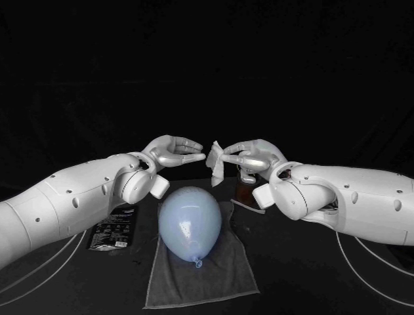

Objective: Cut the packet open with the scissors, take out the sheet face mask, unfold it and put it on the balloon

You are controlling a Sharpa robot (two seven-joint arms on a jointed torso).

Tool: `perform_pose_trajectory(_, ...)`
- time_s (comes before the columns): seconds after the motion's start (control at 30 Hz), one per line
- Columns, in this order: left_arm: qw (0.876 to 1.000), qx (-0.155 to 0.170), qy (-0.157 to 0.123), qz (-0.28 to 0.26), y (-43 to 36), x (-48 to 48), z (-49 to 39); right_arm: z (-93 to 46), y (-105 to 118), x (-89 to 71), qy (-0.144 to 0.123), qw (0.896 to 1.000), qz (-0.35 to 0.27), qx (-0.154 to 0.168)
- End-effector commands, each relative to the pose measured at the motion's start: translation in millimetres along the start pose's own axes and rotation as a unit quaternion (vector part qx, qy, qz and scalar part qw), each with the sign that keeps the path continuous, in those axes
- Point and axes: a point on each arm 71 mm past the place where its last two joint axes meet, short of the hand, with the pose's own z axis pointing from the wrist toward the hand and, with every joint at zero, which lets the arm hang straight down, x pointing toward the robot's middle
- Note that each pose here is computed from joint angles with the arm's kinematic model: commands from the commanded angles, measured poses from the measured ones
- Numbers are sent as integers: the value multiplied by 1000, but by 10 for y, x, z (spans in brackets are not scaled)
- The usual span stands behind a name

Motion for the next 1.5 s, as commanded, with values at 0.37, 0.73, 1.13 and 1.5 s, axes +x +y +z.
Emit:
perform_pose_trajectory(0.37,992,51,108,38,-70,202,92,-39,35,143,67,998,-3,-3)
perform_pose_trajectory(0.73,987,40,151,29,-38,245,86,-57,46,161,74,997,-5,-3)
perform_pose_trajectory(1.13,983,33,175,-36,4,164,41,-44,43,101,66,998,-9,-3)
perform_pose_trajectory(1.5,981,26,182,-60,30,121,30,-45,45,77,65,998,-10,-5)
